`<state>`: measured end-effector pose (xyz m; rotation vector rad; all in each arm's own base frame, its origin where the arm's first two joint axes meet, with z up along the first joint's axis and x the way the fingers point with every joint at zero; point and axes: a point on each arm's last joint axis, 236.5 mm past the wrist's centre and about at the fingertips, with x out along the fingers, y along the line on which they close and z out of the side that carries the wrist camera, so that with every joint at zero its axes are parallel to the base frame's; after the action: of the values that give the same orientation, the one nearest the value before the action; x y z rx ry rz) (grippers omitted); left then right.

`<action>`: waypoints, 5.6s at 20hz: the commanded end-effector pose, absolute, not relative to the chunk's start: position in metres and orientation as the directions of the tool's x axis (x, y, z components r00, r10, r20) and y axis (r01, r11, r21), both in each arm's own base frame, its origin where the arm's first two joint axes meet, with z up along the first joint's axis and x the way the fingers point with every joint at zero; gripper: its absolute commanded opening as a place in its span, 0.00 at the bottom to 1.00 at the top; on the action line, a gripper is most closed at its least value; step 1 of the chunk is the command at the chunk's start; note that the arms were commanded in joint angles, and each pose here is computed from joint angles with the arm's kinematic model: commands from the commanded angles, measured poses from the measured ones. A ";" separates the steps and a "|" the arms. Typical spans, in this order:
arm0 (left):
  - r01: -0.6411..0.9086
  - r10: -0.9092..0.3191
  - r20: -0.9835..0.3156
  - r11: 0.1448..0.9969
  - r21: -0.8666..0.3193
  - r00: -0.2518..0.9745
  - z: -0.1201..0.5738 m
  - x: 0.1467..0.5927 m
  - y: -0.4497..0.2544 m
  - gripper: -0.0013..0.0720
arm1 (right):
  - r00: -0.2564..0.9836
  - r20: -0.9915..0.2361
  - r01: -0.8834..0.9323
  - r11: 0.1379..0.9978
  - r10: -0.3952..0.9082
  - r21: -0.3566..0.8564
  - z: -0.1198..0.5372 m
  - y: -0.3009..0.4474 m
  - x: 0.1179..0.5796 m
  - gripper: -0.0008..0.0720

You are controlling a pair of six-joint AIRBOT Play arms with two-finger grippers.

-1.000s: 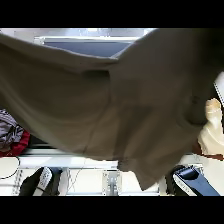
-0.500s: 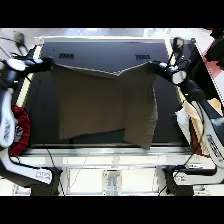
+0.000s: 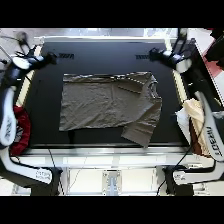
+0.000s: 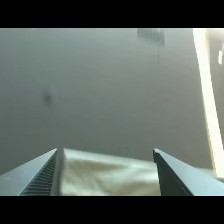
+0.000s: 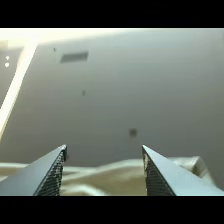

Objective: Fold the shirts.

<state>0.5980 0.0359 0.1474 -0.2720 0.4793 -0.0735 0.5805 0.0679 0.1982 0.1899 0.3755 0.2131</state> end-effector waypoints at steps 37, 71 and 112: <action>-0.651 -0.413 -0.712 0.303 -0.695 0.568 -0.122 0.287 -0.009 0.55 | 0.726 -0.599 0.282 0.648 0.338 0.708 0.056 -0.015 0.334 0.86; -0.503 -0.542 -0.640 0.400 -0.766 0.544 -0.098 0.306 -0.057 0.03 | 0.532 -0.682 0.573 0.380 0.502 0.726 -0.113 0.052 0.346 0.76; -0.020 -0.095 -0.853 0.992 -0.123 0.513 0.002 0.546 0.027 0.02 | 0.665 -0.613 -0.208 0.894 0.427 0.396 0.054 0.095 0.576 0.03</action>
<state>0.5157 0.0191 0.0638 -0.1044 1.0050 -0.1293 0.5379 0.0896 0.1151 0.2812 0.7561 0.4288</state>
